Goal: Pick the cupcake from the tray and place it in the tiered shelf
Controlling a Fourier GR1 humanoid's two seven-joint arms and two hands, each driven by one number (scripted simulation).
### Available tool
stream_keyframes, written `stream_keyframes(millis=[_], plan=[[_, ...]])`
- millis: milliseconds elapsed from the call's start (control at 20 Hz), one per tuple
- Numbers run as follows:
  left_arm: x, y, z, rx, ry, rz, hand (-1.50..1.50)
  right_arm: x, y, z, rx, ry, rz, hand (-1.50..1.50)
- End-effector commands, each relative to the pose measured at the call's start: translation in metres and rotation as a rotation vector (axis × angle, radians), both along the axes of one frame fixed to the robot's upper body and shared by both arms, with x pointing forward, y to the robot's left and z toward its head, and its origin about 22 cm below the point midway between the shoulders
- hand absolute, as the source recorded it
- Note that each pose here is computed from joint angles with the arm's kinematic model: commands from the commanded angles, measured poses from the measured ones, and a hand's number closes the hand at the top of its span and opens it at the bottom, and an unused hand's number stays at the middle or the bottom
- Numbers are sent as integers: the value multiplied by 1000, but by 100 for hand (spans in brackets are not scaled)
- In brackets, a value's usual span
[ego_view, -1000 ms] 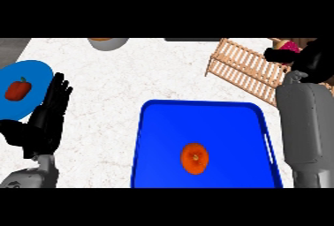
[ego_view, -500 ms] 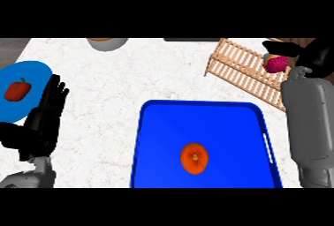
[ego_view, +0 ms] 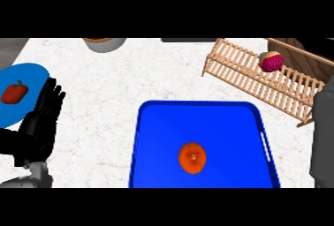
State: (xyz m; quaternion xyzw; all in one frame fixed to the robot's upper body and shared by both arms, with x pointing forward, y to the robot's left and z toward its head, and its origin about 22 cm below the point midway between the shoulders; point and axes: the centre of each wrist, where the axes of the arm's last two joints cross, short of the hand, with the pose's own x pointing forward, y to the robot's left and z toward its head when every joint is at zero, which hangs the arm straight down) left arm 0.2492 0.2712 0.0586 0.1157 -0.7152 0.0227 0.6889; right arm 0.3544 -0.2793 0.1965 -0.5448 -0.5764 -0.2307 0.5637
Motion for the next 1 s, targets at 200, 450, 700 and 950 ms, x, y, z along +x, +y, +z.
stream_keyframes(millis=[200, 450, 700, 950], plan=[[8, 10, -4, 11, 3, 18, 0, -96, -28, 16, 86, -16, -148, -150], [-10, 13, 0, -2, 6, 18, 0, -173, -17, 20, 93, 1, -113, -150], [-10, 4, 18, 6, 2, -5, 0, -227, -33, 15, 90, -41, -69, -150], [4, 14, 13, 6, -15, 6, 0, -242, -40, 17, 76, -26, -43, -150]])
